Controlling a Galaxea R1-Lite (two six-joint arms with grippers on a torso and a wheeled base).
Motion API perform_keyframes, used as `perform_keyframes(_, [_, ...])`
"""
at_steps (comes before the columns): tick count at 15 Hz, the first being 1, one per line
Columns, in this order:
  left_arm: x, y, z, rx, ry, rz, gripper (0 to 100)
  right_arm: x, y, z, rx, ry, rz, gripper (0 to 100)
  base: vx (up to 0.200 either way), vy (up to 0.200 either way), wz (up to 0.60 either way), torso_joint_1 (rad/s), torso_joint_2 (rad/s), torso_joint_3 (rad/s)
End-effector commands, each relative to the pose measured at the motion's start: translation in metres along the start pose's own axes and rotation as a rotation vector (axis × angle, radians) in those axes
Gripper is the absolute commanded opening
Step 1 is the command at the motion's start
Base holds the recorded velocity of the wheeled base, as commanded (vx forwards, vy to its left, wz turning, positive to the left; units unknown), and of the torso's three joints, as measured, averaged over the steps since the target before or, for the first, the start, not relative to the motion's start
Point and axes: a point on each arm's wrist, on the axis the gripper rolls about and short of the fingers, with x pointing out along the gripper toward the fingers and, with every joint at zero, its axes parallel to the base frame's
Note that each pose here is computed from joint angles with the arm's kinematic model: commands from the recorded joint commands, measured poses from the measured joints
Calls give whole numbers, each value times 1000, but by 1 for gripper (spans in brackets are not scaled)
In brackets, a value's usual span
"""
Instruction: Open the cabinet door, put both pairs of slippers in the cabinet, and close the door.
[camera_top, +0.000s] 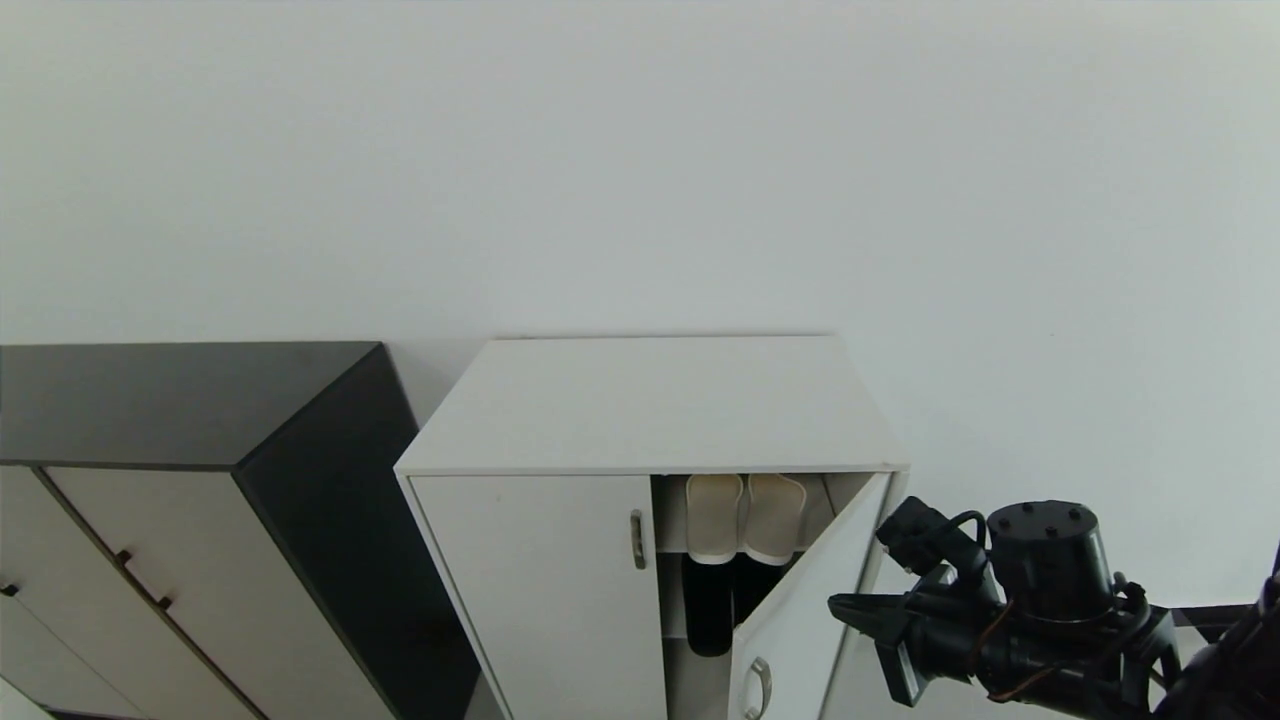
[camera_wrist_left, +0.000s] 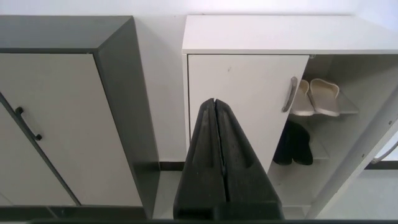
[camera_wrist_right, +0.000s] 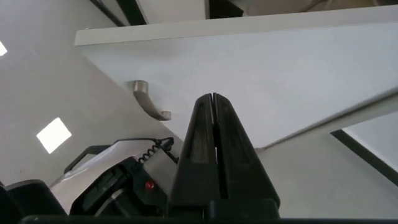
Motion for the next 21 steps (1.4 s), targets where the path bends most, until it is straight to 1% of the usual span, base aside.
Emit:
perform_keyframes(1, [0, 0, 0, 0, 1, 0, 0, 12, -2, -3, 1, 8, 2, 0, 0, 0, 0, 0, 0, 0])
perform_keyframes(5, [0, 0, 0, 0, 1, 0, 0, 34, -7, 1, 1, -10, -4, 0, 0, 0, 0, 0, 0, 0])
perform_keyframes(10, [0, 0, 0, 1, 1, -2, 0, 51, -15, 5, 5, -27, -19, 0, 0, 0, 0, 0, 0, 0])
perform_keyframes(12, [0, 0, 0, 0, 1, -2, 0, 61, -22, 9, 19, -44, -30, 0, 0, 0, 0, 0, 0, 0])
perform_keyframes(15, [0, 0, 0, 1, 1, -3, 0, 73, -27, 19, 39, -87, -34, 0, 0, 0, 0, 0, 0, 0])
perform_keyframes(21, [0, 0, 0, 1, 2, -3, 0, 86, -38, 21, 69, -102, -53, 0, 0, 0, 0, 0, 0, 0])
